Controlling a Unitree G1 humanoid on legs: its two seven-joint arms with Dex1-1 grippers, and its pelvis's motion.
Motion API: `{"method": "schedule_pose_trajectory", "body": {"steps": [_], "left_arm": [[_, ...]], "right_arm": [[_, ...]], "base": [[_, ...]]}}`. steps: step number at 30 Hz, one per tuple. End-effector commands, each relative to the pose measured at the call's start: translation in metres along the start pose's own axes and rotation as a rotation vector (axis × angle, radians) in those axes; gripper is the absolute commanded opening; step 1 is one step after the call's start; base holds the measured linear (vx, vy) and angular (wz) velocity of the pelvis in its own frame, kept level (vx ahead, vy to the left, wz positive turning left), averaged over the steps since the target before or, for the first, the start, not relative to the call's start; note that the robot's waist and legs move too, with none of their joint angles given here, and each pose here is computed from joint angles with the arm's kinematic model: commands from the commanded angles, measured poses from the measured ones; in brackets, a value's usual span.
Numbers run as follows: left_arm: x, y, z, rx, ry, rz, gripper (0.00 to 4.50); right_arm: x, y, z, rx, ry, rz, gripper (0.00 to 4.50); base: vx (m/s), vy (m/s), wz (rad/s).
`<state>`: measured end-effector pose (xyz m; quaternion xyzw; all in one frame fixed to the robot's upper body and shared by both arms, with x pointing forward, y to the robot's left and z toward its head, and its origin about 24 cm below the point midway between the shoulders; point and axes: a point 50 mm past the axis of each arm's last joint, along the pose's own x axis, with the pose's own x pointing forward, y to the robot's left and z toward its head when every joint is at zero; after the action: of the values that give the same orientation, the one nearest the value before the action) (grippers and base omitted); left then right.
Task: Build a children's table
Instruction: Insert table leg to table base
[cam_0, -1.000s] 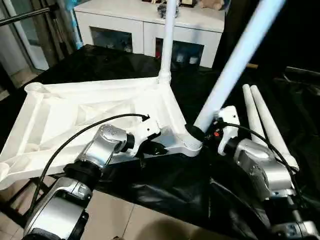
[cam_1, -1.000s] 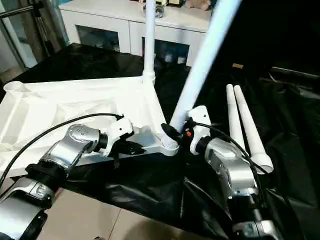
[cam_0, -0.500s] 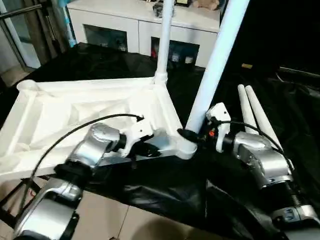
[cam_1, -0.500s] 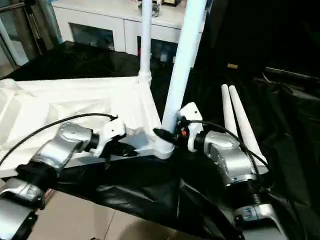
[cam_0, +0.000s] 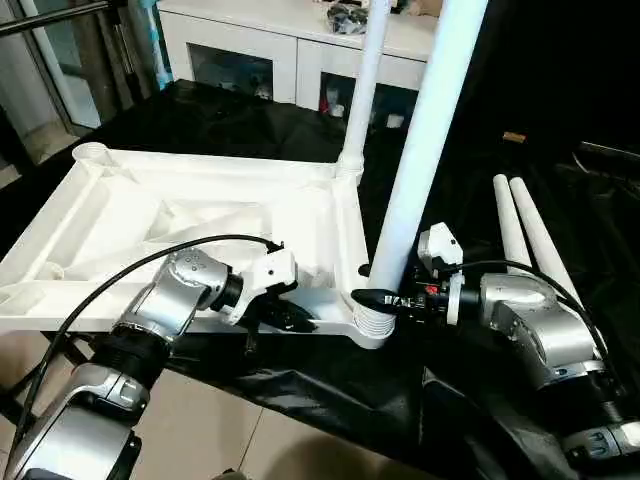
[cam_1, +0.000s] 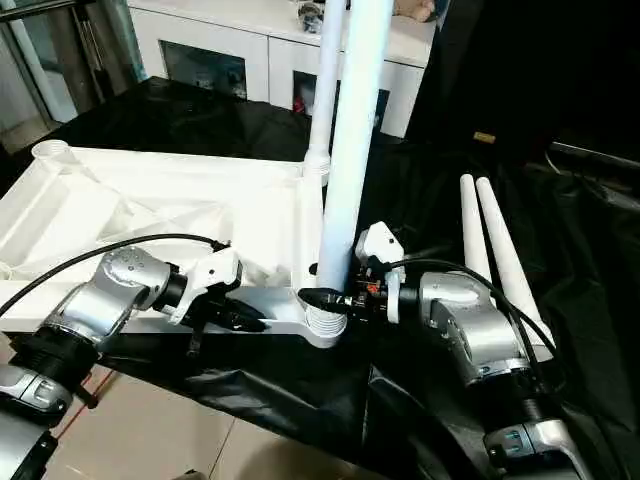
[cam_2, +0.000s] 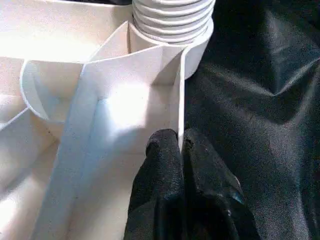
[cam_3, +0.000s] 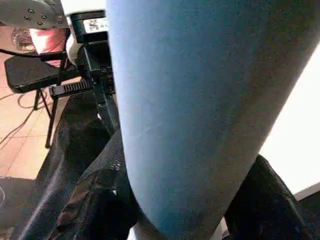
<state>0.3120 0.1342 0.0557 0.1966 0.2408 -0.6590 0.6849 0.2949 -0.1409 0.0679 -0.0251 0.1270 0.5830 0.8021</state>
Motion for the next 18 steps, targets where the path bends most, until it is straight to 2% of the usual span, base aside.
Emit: {"method": "schedule_pose_trajectory", "body": {"steps": [1, 3, 11, 18], "left_arm": [[0.002, 0.005, 0.032, 0.111, -0.093, 0.030, 0.00], [0.005, 0.012, 0.038, 0.090, -0.124, 0.103, 0.00], [0.005, 0.014, 0.039, 0.090, -0.122, 0.109, 0.00], [0.004, 0.016, 0.036, 0.080, -0.116, 0.131, 0.00]], "right_arm": [[0.005, 0.009, -0.031, 0.093, 0.107, 0.021, 1.87], [0.009, 0.004, -0.032, 0.103, 0.073, -0.078, 1.87], [0.008, 0.011, -0.035, 0.114, 0.052, -0.084, 1.87], [0.003, 0.010, -0.037, 0.117, 0.054, -0.109, 1.87]], "base": [[0.000, 0.000, 0.00], [0.000, 0.000, 0.00], [0.000, 0.000, 0.00], [0.000, 0.000, 0.00]]}}
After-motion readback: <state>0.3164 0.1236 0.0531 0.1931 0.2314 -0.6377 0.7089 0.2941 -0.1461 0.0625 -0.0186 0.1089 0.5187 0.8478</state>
